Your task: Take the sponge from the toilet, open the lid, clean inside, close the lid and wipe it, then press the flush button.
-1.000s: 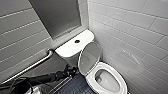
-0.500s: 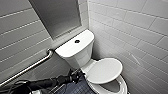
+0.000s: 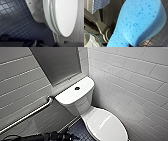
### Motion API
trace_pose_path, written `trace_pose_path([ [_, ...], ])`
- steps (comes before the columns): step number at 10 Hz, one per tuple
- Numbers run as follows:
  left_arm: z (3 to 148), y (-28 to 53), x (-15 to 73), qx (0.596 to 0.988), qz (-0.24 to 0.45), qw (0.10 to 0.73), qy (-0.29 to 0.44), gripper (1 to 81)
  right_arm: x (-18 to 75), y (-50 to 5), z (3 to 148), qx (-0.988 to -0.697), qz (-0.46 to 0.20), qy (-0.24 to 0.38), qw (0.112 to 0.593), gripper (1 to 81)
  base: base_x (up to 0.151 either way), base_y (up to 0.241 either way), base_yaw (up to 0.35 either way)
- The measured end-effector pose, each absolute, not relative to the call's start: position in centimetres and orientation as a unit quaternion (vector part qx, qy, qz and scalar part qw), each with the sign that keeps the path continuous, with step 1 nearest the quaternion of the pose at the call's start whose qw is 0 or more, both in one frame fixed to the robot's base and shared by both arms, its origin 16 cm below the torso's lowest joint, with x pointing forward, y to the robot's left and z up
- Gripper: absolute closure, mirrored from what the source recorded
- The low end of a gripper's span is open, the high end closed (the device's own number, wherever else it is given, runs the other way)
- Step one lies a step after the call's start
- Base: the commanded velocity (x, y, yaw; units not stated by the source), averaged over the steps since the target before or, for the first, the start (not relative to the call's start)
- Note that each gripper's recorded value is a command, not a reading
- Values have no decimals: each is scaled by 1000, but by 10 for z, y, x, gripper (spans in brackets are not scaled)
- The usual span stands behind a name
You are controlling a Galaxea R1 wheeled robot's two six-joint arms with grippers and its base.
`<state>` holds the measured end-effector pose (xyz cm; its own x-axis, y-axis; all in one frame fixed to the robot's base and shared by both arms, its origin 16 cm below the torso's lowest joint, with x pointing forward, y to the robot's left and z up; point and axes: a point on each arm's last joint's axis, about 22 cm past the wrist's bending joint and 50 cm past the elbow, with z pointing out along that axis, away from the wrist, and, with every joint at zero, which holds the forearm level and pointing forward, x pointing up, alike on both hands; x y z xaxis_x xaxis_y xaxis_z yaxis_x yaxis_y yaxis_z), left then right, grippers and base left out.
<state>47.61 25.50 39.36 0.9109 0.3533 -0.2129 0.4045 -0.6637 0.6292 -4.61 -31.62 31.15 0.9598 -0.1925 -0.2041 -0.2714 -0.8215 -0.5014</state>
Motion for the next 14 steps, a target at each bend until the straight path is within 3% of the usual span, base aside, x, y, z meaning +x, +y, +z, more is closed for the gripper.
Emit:
trace_pose_path([
  [4,356,267,288,924,-126,311,182,10,-90,-321,309,-953,161,60,248,811,0,0,0],
  [9,356,257,177,931,-146,310,129,10,-61,-314,310,-953,136,54,266,811,0,0,0],
  [14,359,232,118,926,-161,328,93,10,14,-267,338,-946,98,100,293,811,0,0,0],
])
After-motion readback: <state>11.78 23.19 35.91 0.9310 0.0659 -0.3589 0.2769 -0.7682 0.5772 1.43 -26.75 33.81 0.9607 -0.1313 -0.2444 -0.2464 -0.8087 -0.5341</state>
